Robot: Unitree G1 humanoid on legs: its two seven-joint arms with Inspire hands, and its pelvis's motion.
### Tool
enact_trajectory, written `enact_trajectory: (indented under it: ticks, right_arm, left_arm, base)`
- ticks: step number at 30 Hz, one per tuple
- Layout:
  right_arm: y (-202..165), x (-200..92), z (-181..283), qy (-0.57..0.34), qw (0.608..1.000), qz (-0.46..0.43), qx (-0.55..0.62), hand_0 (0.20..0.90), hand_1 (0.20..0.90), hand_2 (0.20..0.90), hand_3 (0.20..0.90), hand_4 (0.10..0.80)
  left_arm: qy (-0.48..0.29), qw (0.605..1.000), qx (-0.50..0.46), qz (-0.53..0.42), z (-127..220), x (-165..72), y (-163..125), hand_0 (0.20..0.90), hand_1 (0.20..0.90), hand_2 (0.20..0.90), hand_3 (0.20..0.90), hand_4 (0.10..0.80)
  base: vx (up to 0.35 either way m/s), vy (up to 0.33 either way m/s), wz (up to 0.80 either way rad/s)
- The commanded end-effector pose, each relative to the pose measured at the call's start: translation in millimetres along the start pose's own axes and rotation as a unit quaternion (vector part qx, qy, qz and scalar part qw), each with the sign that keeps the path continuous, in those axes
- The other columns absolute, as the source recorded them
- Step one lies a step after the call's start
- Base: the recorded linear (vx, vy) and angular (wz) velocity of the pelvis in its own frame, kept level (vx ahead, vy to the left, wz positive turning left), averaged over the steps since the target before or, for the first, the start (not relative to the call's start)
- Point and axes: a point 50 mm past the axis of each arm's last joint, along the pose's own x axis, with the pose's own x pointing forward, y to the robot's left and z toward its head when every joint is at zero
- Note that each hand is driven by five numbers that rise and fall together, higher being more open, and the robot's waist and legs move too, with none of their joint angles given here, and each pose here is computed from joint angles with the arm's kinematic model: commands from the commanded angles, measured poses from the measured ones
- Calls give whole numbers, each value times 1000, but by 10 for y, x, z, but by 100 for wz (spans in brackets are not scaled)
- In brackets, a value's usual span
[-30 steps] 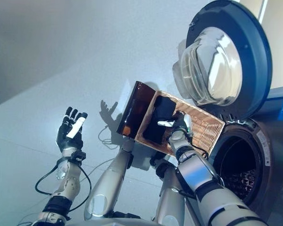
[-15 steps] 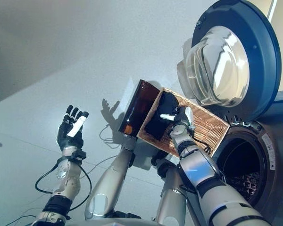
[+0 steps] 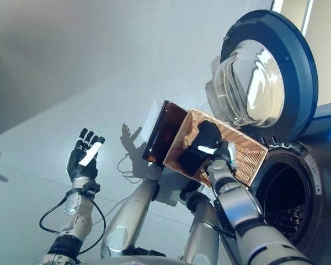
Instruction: Pick up the clothes and place them into the washing machine
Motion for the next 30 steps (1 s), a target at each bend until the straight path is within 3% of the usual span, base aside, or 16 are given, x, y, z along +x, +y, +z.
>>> enact_trajectory:
  ticks: [1, 6, 9, 13, 16, 19, 20, 30]
  right_arm:
    - [-428, 78, -167, -6, 995, -54, 84, 200, 200, 200, 200, 300]
    - [-425, 29, -253, -30, 987, -45, 153, 200, 200, 200, 200, 300]
    - [-420, -41, -355, -40, 964, -40, 261, 200, 200, 200, 200, 300]
    - [-439, -85, -367, -47, 920, -55, 385, 200, 200, 200, 200, 300]
    - [-475, -125, -438, -48, 833, -89, 544, 200, 200, 200, 200, 300]
    - [-495, -137, -452, -50, 808, -104, 578, 200, 200, 200, 200, 300]
    - [-513, -141, -434, -57, 783, -118, 608, 200, 200, 200, 200, 300]
    - [-700, -177, -420, -73, 721, -219, 653, 200, 200, 200, 200, 300]
  left_arm:
    - [-40, 999, 8, -22, 122, -105, 68, 900, 900, 900, 900, 800]
    - [-25, 1000, 3, -1, 45, -151, 171, 900, 900, 900, 900, 800]
    - [-7, 1000, -17, 2, -61, -239, 199, 900, 900, 900, 900, 800]
    - [10, 999, -30, 5, -157, -273, 193, 900, 900, 900, 900, 800]
    - [36, 998, -52, -2, -297, -340, 116, 900, 900, 900, 900, 800]
    - [47, 997, -60, -5, -352, -381, 92, 900, 900, 900, 900, 800]
    - [58, 996, -63, -9, -401, -415, 74, 900, 900, 900, 900, 800]
    - [99, 992, -70, -21, -585, -547, -13, 900, 900, 900, 900, 800]
  base:
    - [-13, 34, -14]
    - [-14, 21, -20]
    - [-10, 27, -22]
    - [-9, 39, -27]
    - [-57, 77, -17]
    - [5, 49, -16]
    - [103, 21, -9]
    - [-17, 21, -7]
